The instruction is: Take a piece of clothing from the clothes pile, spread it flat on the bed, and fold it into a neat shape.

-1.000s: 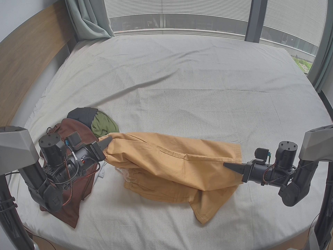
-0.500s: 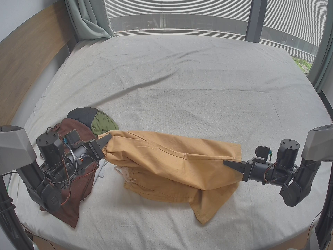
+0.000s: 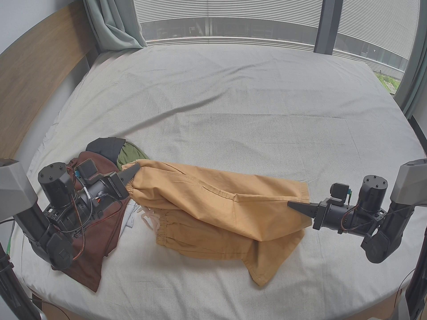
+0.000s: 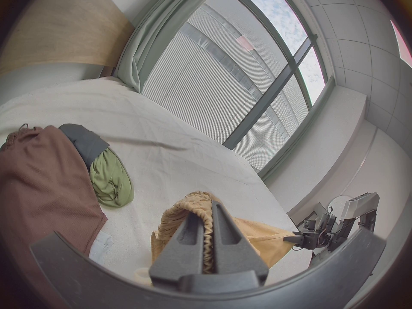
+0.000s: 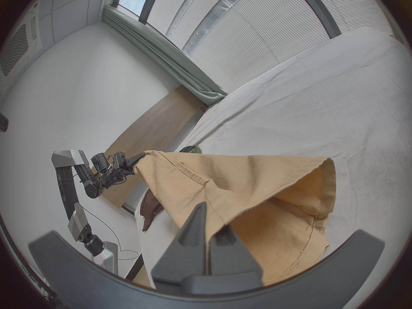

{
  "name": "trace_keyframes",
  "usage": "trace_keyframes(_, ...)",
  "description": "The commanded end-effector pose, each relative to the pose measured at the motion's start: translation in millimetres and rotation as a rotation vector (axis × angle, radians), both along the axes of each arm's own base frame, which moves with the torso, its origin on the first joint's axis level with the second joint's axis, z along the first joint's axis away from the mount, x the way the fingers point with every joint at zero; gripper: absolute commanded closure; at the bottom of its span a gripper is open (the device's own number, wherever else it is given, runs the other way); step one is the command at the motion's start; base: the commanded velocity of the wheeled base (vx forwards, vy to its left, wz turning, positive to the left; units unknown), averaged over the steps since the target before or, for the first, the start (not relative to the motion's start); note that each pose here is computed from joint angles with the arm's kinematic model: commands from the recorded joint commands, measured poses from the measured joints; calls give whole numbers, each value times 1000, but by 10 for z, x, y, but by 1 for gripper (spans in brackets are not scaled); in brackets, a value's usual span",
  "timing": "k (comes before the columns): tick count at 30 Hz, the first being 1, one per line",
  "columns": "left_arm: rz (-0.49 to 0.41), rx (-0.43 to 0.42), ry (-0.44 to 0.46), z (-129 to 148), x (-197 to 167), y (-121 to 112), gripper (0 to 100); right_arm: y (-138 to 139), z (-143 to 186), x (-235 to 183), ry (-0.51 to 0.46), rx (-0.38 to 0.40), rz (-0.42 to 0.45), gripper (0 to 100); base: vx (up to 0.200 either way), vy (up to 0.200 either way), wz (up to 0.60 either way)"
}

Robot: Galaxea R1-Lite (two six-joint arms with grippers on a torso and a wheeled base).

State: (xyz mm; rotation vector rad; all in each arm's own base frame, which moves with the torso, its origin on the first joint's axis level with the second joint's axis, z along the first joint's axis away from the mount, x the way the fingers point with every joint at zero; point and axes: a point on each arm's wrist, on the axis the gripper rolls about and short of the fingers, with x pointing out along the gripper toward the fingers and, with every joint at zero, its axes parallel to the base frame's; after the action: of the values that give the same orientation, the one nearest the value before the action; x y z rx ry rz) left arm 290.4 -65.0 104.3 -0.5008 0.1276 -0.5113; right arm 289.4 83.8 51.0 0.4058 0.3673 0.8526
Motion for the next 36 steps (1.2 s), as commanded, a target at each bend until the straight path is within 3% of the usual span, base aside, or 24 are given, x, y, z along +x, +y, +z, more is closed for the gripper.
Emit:
trace_keyframes(1, 9, 8, -28, 59, -18, 31, 100, -2, 23, 3, -10, 2, 0, 100, 0, 0, 0)
trace_keyframes(36, 5, 60, -152, 285, -3, 179, 100, -3, 747, -99, -260, 69, 5, 100, 0, 0, 0)
